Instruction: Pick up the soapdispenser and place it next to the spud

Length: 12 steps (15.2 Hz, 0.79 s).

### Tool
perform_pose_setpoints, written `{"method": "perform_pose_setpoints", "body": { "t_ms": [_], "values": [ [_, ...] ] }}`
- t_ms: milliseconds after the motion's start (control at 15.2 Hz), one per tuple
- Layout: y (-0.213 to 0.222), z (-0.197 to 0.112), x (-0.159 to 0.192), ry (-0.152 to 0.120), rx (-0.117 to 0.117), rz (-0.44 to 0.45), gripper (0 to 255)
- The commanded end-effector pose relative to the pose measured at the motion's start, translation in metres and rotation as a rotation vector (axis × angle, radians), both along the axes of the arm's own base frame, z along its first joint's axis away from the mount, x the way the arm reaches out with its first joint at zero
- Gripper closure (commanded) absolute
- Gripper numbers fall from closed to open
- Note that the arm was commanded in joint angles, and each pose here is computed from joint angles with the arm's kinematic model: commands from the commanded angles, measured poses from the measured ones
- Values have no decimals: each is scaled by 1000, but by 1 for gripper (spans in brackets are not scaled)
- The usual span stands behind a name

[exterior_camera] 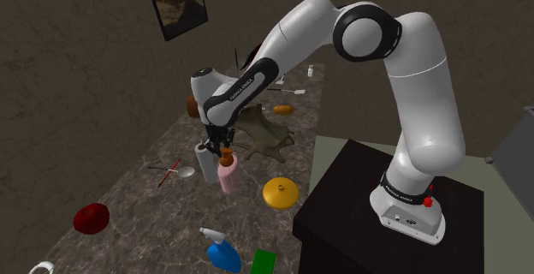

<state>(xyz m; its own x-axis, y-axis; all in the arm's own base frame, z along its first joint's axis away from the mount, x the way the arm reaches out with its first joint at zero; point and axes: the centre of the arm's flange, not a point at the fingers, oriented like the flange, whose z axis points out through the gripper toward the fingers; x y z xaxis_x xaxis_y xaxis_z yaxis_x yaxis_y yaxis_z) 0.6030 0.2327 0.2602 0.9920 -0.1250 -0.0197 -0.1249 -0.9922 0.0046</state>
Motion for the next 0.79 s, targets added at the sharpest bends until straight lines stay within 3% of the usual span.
{"method": "perform_pose_setpoints", "body": {
  "t_ms": [0, 726],
  "values": [
    [0, 12, -1, 0, 0, 0, 255],
    [0, 70, -1, 0, 0, 0, 255]
  ]
}}
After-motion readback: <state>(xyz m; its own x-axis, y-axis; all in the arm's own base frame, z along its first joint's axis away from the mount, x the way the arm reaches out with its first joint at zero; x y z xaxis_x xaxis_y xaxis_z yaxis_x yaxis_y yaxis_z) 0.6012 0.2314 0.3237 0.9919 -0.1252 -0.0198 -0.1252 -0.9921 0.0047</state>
